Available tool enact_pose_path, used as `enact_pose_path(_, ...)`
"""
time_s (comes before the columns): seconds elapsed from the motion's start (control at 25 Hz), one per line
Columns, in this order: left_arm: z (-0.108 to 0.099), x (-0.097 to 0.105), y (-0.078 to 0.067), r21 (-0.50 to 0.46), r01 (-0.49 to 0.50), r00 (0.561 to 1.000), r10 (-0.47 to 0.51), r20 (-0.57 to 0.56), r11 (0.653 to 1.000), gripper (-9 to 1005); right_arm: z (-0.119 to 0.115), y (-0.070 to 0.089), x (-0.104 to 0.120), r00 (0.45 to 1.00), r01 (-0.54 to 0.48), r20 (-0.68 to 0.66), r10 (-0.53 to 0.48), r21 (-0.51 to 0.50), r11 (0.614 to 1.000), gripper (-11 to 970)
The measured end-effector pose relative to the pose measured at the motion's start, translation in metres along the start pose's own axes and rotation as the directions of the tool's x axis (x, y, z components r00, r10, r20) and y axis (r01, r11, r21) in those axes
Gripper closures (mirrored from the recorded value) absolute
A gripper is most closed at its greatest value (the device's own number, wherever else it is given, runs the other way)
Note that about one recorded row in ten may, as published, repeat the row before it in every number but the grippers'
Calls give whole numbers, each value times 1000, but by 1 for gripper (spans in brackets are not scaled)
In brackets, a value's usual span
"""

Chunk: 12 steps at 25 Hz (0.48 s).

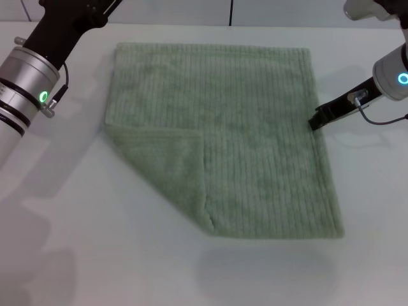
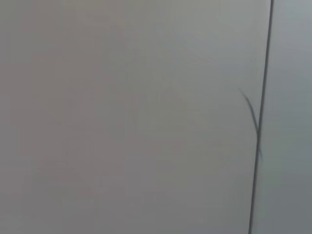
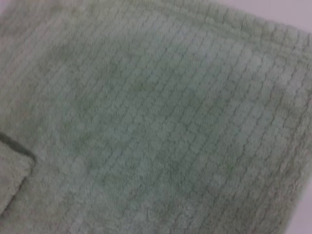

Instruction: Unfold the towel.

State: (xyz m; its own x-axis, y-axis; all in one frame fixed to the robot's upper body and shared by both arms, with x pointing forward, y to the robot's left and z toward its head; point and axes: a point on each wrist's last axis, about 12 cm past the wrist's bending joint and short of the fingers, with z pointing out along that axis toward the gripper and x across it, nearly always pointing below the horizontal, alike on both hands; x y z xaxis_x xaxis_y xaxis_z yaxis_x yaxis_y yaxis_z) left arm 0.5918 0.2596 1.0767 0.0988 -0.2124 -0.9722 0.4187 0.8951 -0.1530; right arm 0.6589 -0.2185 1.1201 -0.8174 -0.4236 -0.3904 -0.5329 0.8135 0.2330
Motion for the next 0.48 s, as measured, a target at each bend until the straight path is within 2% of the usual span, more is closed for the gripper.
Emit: enact_pose_path(0.48, -2, 6, -8, 65, -7, 999, 10, -42, 998, 135, 6, 5, 4, 1000, 15, -23, -15, -11, 1000, 952)
